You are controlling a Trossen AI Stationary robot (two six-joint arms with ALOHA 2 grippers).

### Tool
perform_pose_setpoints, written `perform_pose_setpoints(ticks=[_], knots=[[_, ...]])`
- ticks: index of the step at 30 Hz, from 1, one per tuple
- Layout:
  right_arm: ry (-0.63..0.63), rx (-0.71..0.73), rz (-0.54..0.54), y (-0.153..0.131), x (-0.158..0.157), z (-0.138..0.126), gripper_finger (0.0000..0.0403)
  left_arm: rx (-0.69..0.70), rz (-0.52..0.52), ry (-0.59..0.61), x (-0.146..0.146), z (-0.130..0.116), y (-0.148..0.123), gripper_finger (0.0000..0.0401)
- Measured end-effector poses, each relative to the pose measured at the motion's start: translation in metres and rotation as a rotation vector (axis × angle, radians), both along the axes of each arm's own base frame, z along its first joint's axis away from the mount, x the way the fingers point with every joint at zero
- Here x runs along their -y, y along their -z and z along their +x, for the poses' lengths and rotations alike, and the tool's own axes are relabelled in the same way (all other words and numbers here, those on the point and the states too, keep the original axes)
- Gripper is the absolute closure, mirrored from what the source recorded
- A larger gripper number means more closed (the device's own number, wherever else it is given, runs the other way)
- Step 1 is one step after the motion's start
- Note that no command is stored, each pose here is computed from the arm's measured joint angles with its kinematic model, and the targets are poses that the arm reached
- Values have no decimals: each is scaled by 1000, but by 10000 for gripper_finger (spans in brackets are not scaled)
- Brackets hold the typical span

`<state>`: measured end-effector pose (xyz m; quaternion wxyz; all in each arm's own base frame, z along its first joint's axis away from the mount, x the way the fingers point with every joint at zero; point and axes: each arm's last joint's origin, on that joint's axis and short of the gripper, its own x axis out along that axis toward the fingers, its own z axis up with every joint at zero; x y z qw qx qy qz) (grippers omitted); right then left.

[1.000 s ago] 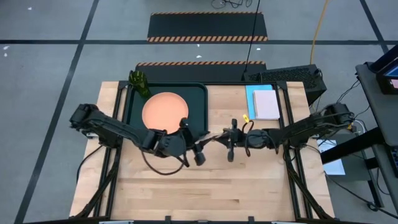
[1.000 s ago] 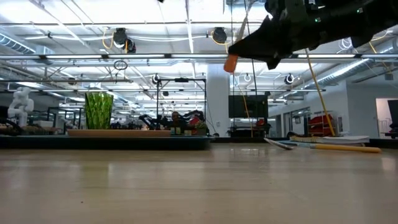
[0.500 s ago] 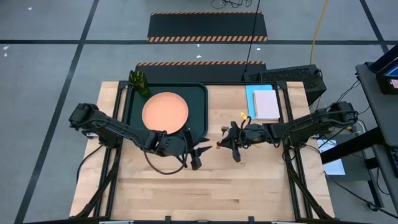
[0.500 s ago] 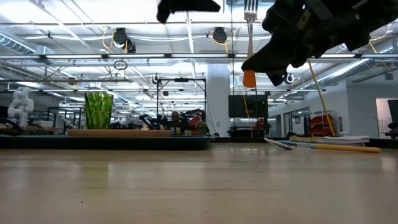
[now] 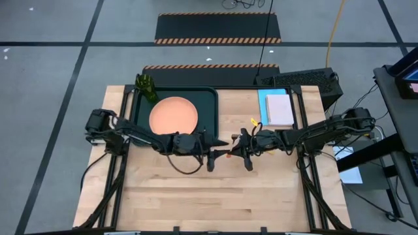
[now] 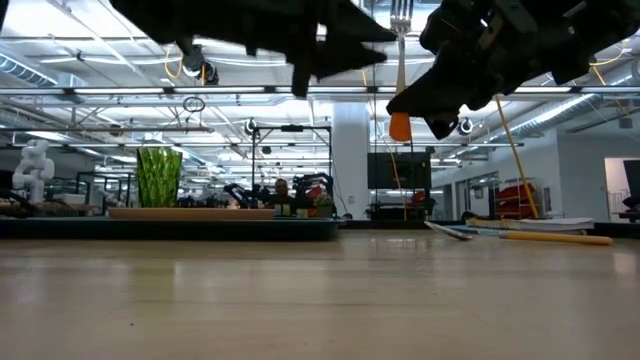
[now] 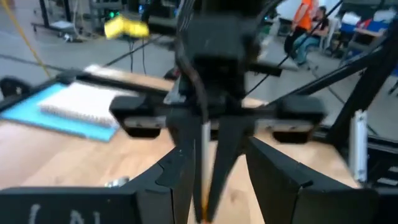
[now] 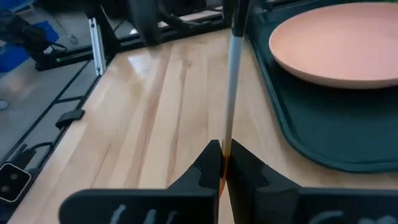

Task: Pick and place plate/cup/fork/spoon on tray
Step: Put the orange fork on the black table tray to the right of the orange plate

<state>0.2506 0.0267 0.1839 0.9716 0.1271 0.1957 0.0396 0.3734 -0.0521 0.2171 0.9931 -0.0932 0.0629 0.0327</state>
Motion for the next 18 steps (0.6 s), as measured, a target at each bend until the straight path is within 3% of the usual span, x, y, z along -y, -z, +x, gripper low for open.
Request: perform_pose_setpoints(ticks=[5,13,18], knots=[[13,-8,-2,2,3,1,403,20,-16,78,-4,7,10,256],[17,35,-8,-2,3,2,403,30,-30,71,-10,10,14,258],[16,42,-5,-2,3,3,401,51,-33,79,-10,10,12,299]])
